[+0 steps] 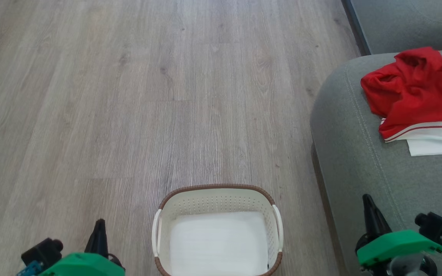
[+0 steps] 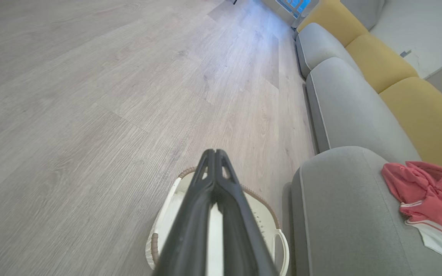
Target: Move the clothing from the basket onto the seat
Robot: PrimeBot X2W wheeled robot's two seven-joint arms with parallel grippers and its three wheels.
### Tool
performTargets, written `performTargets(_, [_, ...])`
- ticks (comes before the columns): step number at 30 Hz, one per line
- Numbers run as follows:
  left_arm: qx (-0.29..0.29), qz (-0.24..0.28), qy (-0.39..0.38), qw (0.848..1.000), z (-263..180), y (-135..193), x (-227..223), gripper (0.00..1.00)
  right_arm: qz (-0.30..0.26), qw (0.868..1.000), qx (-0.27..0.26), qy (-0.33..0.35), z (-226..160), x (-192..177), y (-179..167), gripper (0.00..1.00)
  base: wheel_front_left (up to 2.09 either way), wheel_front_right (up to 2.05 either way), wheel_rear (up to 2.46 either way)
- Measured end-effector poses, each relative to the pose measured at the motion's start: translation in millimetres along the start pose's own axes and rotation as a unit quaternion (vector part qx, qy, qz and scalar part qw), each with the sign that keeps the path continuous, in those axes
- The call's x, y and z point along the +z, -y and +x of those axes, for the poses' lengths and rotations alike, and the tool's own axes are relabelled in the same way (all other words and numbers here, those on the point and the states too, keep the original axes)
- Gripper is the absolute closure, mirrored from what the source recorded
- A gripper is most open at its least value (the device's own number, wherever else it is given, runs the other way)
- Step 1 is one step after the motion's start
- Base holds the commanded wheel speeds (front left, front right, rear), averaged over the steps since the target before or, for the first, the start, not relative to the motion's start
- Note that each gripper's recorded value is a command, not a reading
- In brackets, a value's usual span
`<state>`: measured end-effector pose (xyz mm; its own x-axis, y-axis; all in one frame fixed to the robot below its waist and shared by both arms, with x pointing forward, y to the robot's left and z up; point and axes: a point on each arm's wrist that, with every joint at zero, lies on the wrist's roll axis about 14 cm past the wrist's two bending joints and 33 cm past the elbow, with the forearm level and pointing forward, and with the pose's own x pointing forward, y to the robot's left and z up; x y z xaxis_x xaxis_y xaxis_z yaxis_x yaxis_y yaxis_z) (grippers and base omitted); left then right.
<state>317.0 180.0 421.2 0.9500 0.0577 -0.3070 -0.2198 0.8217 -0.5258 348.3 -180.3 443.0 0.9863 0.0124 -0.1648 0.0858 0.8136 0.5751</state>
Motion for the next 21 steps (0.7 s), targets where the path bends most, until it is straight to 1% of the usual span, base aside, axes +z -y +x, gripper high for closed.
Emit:
performTargets(11, [0.001,-0.065,-0.013,0.998,3.5,-0.3,-0.2,1.0,0.062,0.998,-0.009,0.0,1.2,3.0,3.5,1.0,0.0,0.0,0.0])
performTargets(21, [-0.01,-0.122,-0.014,0.992,10.0,4.9,6.1,1.0,0.119,0.993,-0.011,0.006,5.7,10.2,3.6,1.0,0.0,0.0,0.0])
